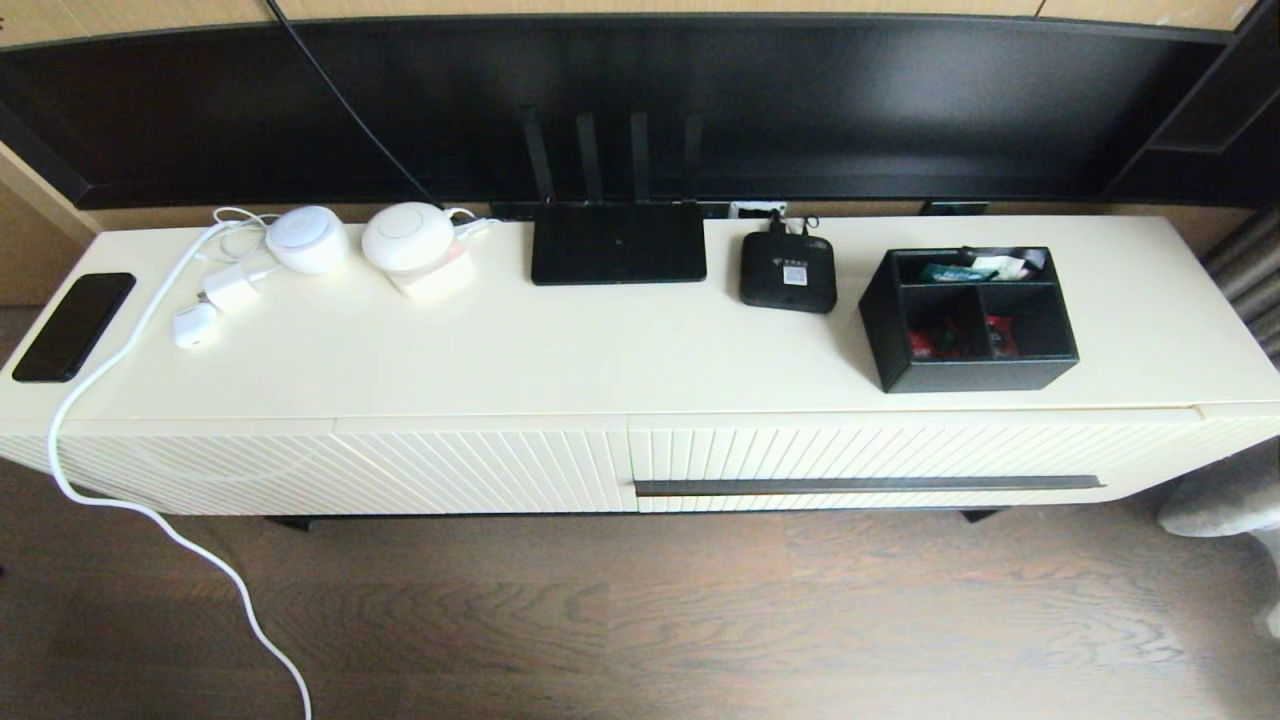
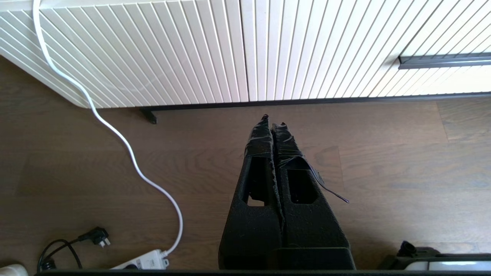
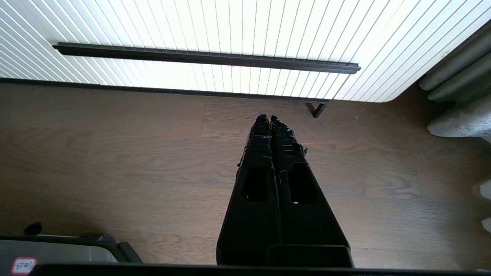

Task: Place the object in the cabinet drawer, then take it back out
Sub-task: Open the drawer

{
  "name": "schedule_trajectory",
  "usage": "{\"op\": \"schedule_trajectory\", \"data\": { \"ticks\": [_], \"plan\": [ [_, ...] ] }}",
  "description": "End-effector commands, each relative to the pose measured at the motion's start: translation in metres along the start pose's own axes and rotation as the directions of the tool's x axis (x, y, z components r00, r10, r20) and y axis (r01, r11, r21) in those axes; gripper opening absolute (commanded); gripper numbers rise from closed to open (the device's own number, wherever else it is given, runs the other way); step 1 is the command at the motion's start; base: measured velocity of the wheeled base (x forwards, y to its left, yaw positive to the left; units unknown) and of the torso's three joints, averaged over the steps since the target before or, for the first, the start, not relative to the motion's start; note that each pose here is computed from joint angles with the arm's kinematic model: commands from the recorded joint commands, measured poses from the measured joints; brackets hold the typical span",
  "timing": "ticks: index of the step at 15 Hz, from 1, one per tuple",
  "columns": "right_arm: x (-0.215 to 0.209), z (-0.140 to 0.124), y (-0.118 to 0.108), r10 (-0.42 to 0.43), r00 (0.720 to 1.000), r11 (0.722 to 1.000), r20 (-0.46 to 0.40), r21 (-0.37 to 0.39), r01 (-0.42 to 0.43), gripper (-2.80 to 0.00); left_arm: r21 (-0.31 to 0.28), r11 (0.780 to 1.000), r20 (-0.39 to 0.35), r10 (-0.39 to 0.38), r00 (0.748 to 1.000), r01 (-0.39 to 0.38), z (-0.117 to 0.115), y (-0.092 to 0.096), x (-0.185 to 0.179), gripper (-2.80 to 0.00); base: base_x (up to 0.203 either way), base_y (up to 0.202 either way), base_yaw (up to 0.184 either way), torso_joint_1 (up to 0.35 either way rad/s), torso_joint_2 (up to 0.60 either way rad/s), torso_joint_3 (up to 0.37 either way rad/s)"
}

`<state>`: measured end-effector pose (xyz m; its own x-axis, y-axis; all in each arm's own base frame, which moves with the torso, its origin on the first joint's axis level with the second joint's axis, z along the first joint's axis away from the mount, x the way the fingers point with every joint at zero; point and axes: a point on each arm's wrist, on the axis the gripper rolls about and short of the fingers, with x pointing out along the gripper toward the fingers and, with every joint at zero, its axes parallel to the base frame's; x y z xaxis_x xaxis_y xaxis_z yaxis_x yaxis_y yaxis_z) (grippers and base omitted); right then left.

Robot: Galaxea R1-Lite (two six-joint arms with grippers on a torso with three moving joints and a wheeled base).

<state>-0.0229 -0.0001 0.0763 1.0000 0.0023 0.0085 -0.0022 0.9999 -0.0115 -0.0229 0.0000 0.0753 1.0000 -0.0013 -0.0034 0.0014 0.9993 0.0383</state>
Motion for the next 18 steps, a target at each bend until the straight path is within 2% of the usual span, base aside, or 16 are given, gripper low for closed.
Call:
{"op": "schedule_trajectory", "data": {
  "ticks": [1, 9, 12, 13, 15, 18],
  "plan": [
    [0.000, 0.000, 0.000, 0.001, 1.000, 1.000, 0.000, 0.001, -0.001, -2.80, 0.000, 1.000, -0.001, 0.000, 1.000, 0.000, 0.000, 0.000, 0.000, -2.80, 0.000, 0.000, 0.000, 0.000, 0.00, 0.000],
    [0.000, 0.000, 0.000, -0.001, 1.000, 1.000, 0.001, -0.002, 0.001, -2.80, 0.000, 1.000, -0.001, 0.000, 1.000, 0.000, 0.000, 0.000, 0.000, -2.80, 0.000, 0.000, 0.000, 0.000, 0.00, 0.000],
    [-0.001, 0.004, 0.000, -0.003, 0.999, 1.000, 0.037, -0.010, 0.004, -2.80, 0.000, 1.000, -0.003, 0.000, 1.000, 0.000, 0.000, 0.000, 0.000, -2.80, 0.000, 0.000, 0.000, 0.000, 0.00, 0.000],
    [-0.003, 0.012, 0.000, -0.011, 0.998, 1.000, 0.066, -0.014, 0.012, -2.80, 0.000, 1.000, -0.001, 0.000, 1.000, 0.000, 0.000, 0.000, 0.000, -2.80, 0.000, 0.000, 0.000, 0.000, 0.00, 0.000],
    [-0.017, 0.046, -0.001, -0.014, 0.989, 1.000, 0.145, -0.017, 0.017, -2.80, 0.000, 1.000, -0.001, 0.000, 1.000, 0.000, 0.000, 0.000, 0.000, -2.80, 0.000, 0.000, 0.000, 0.000, 0.00, 0.000],
    [-0.043, 0.097, -0.001, 0.005, 0.994, 1.000, 0.109, -0.030, -0.002, -2.80, 0.000, 1.000, -0.002, 0.000, 1.000, 0.000, 0.000, 0.000, 0.000, -2.80, 0.000, 0.000, 0.000, 0.000, 0.00, 0.000]
  ]
}}
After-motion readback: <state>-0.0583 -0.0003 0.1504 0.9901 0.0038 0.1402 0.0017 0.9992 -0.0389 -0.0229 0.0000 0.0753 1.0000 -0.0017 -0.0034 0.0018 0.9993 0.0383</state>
